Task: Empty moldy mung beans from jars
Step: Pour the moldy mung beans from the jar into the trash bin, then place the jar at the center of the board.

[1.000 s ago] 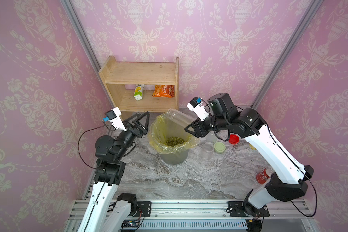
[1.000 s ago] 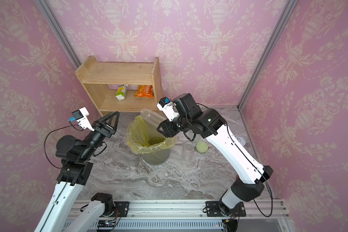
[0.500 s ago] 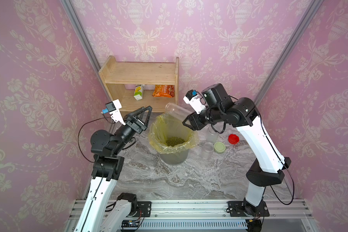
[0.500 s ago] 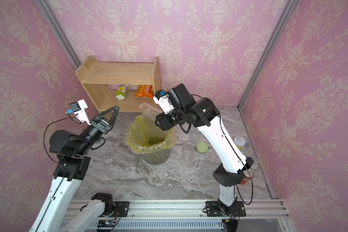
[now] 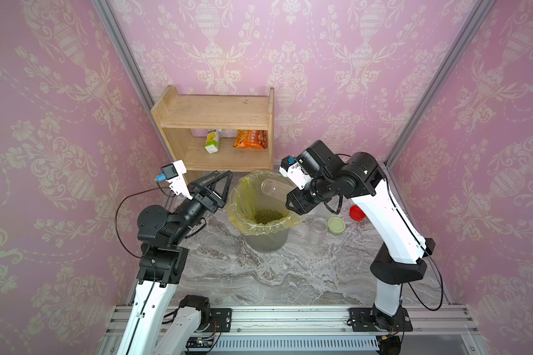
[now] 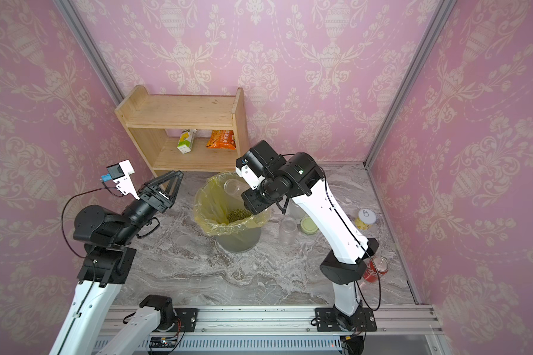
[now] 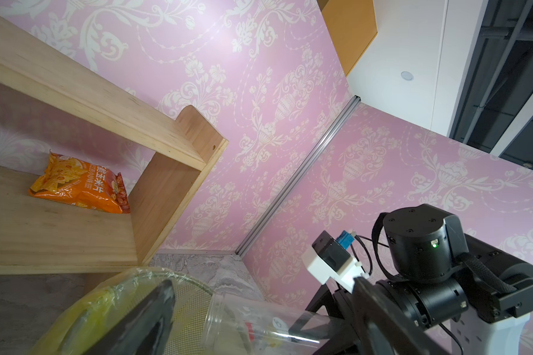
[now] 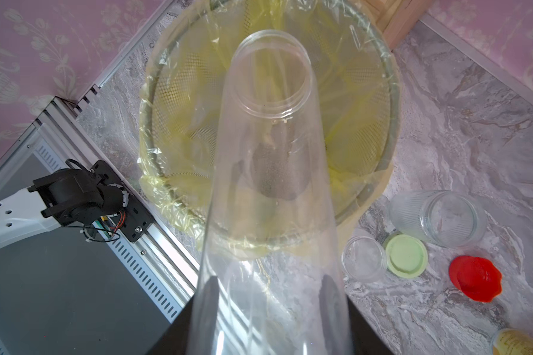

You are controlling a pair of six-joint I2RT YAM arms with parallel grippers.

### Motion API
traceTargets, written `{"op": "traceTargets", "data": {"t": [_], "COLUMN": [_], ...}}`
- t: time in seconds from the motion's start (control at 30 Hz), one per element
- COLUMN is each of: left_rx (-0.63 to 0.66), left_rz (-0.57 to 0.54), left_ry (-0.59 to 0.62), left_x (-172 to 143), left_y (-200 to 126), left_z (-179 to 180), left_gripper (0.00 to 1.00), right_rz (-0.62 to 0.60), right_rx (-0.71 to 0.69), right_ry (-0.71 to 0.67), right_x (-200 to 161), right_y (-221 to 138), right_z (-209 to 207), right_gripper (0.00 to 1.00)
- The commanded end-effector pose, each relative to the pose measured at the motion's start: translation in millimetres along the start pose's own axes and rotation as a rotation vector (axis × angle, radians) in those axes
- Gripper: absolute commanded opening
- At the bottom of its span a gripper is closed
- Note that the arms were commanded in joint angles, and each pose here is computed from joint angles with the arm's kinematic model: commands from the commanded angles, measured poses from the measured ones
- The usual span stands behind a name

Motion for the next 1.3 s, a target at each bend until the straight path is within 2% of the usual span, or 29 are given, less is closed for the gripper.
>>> {"op": "traceTargets", "data": {"t": [0.0, 0.2, 0.23, 0.33, 0.43, 0.6, 0.7, 0.77, 0.87, 1.0, 1.13, 1.27], "left_rx": [0.027, 0.027, 0.019, 0.023, 0.04, 0.001, 0.005, 0.008, 0.004, -0.071, -0.092, -0.138], "left_rz": [-0.021, -0.016, -0.013, -0.002, -0.015, 0.01, 0.013, 0.01, 0.002, 0.029, 0.066, 0.066], "left_ry": [0.055, 0.001, -0.007, -0.01, -0.003, -0.067, -0.073, -0.07, -0.081, -0.122, -0.109, -0.117], "left_x": [0.4, -1.8, -1.7, -3.5, -2.5, -3.5, -4.7, -4.3, -1.7, 2.8, 8.8, 16.8], "left_y": [-8.1, 5.6, 7.7, 7.9, 7.4, 21.4, 20.9, 19.3, 21.5, 34.0, 44.4, 55.4], "left_z": [0.1, 13.7, 14.1, 15.4, 17.3, 22.4, 23.5, 22.5, 21.5, 14.8, 8.4, 2.2], "left_gripper": [0.91, 0.91, 0.91, 0.91, 0.91, 0.9, 0.9, 0.9, 0.9, 0.91, 0.91, 0.9], "right_rz": [0.074, 0.118, 0.122, 0.148, 0.117, 0.114, 0.088, 0.044, -0.088, -0.243, -0.316, -0.411], "right_rx": [-0.047, -0.038, -0.018, -0.072, -0.069, -0.008, 0.02, 0.022, 0.022, 0.062, 0.11, 0.153], "right_ry": [0.025, 0.002, 0.004, 0.011, 0.03, -0.004, 0.007, 0.007, 0.007, -0.046, -0.074, -0.072], "right_x": [-27.2, -8.3, -9.8, -30.8, -44.3, -12.9, -5.6, -3.9, 6.9, 24.0, 33.4, 40.3], "right_y": [-12.1, 21.1, 20.1, 0.9, -14.6, 15.7, 17.2, 7.7, -9.9, -23.3, -38.3, -38.6], "right_z": [-4.8, -11.1, -9.8, -14.1, -15.1, -10.7, -13.3, -12.8, -12.5, -7.7, -2.1, 2.6], "right_gripper": [0.41, 0.4, 0.4, 0.4, 0.42, 0.41, 0.41, 0.42, 0.41, 0.42, 0.42, 0.41]}}
Point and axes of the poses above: each gripper's point midway between its finger pads, its own y axis out along the fingers, its own z axis along the line the jaws close on, x = y × z, the point moved 6 cm from there along -y, back along the fingers, and after that the axes turned 6 degrees about -y, right-handed, at the moved point
